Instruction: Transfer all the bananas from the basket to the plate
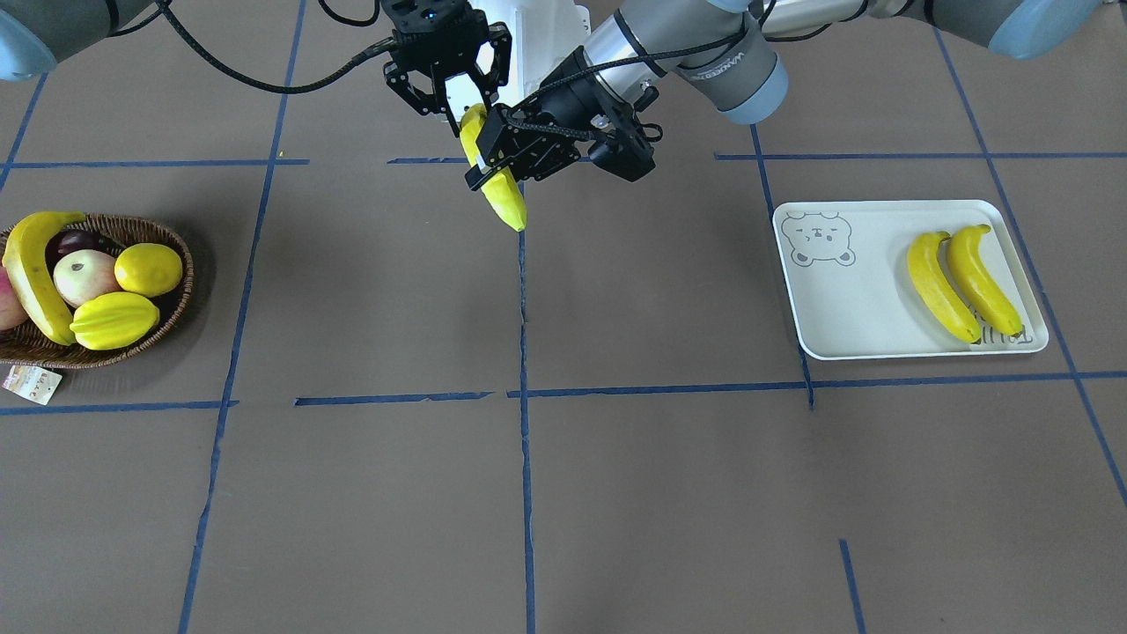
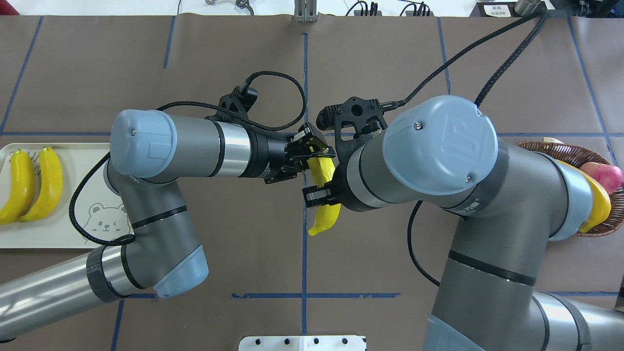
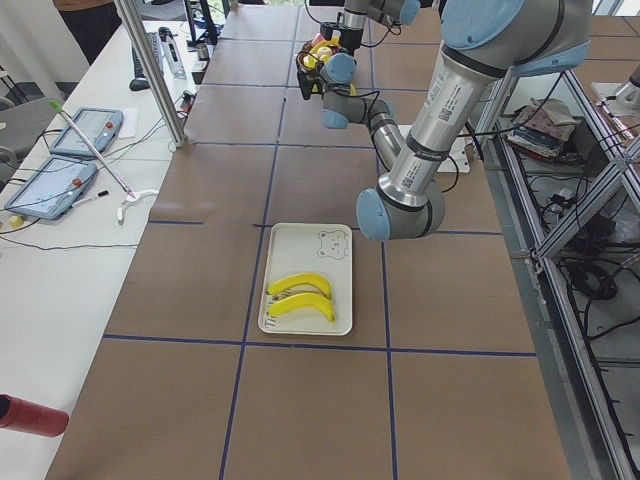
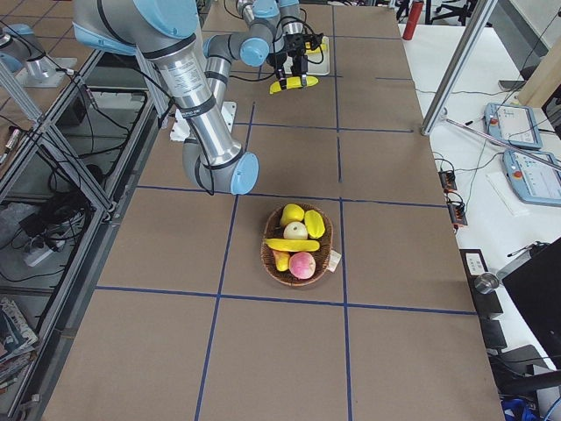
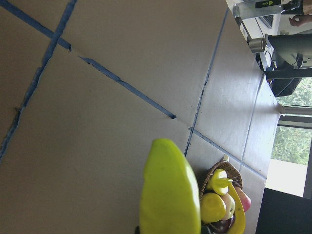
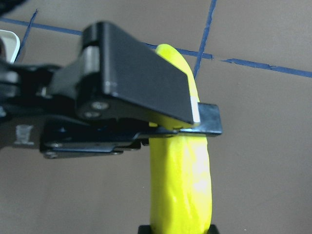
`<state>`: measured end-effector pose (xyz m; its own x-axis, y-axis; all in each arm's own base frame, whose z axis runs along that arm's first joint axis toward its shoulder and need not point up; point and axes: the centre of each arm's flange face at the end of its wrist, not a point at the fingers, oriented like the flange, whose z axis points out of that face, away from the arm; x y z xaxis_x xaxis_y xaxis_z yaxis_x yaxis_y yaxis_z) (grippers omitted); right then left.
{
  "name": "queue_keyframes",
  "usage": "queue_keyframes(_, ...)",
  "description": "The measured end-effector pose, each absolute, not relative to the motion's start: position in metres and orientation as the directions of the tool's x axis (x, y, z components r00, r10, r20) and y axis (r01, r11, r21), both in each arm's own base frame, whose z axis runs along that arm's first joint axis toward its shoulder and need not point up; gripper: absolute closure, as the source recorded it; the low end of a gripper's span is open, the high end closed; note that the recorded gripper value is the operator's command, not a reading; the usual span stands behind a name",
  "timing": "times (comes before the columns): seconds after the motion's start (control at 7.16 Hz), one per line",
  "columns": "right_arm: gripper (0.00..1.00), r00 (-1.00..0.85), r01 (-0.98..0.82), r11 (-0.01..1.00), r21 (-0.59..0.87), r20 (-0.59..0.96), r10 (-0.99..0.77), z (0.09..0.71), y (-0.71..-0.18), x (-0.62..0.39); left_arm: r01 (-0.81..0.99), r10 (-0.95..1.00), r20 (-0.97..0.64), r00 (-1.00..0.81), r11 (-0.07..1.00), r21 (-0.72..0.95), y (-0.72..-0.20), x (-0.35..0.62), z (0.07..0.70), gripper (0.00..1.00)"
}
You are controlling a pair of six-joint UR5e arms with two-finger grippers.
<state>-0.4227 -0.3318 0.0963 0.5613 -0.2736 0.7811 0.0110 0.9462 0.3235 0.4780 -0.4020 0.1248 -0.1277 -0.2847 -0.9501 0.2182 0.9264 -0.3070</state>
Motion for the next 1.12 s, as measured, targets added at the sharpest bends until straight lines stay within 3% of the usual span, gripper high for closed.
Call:
queue_keyframes(0.56,0.0,0.53,-0.007,0.939,0.342,0.798,-0.287,0.093,-0.321,-0.393,0.257,-0.303,-0.95,-0.076,0.915,-0.312,-0.421,0.47,0.135,1.0)
queue_keyframes(1.12,0.0,0.534,-0.013,0.941,0.338,0.798,-0.28,0.118,-0.307,-0.355,0.343,-0.364,-0.886,0.288,0.903,-0.259,-0.461,0.408,0.199,1.0)
